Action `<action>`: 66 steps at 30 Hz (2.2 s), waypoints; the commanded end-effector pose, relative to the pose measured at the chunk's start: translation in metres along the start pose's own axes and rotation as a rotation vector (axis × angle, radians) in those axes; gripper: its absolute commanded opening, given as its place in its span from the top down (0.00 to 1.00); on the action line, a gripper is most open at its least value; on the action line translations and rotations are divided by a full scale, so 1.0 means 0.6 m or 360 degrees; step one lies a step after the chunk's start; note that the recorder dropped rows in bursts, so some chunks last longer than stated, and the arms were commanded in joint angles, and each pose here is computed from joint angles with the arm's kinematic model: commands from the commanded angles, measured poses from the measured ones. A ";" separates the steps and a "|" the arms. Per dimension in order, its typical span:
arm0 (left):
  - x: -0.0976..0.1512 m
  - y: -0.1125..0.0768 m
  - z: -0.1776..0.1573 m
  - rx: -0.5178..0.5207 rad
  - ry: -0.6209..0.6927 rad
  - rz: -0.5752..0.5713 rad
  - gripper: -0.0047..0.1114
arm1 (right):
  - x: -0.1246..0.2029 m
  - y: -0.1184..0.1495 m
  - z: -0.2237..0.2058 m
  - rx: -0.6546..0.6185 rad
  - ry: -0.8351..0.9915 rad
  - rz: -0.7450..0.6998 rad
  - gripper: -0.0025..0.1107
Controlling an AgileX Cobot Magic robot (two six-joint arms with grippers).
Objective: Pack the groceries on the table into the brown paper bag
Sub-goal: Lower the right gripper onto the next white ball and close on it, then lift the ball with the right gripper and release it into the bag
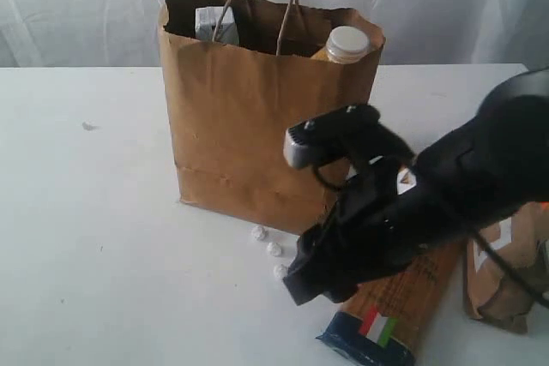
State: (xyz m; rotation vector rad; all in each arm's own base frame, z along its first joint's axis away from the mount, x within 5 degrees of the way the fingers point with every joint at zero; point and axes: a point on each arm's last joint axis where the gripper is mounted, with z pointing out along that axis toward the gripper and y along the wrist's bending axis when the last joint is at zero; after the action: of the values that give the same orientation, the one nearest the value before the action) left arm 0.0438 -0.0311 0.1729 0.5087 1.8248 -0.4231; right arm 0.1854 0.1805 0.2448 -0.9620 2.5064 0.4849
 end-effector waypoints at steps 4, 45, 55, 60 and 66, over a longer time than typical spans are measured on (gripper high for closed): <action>0.002 0.000 0.000 0.0003 -0.0003 -0.0011 0.96 | -0.009 -0.015 0.114 0.0070 0.0029 0.0003 0.53; 0.003 0.002 0.000 -0.0019 0.0008 0.0156 0.96 | -0.015 -0.039 0.243 0.0110 0.0229 0.0065 0.77; 0.003 0.002 0.000 -0.0019 0.0008 0.0156 0.96 | -0.027 -0.029 0.205 0.0082 0.0189 0.0051 0.94; 0.003 0.002 0.000 -0.0019 0.0008 0.0156 0.96 | -0.041 -0.016 0.144 0.0051 0.0106 0.0019 0.94; 0.003 0.002 0.000 -0.0019 0.0008 0.0156 0.96 | -0.062 0.000 0.030 0.0077 -0.0180 -0.0099 0.94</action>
State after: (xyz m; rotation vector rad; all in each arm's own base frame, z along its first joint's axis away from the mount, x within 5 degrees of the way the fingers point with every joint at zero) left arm 0.0444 -0.0302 0.1727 0.5850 1.7961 -0.3477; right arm 0.2222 0.2184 0.2218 -0.9679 2.4514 0.4473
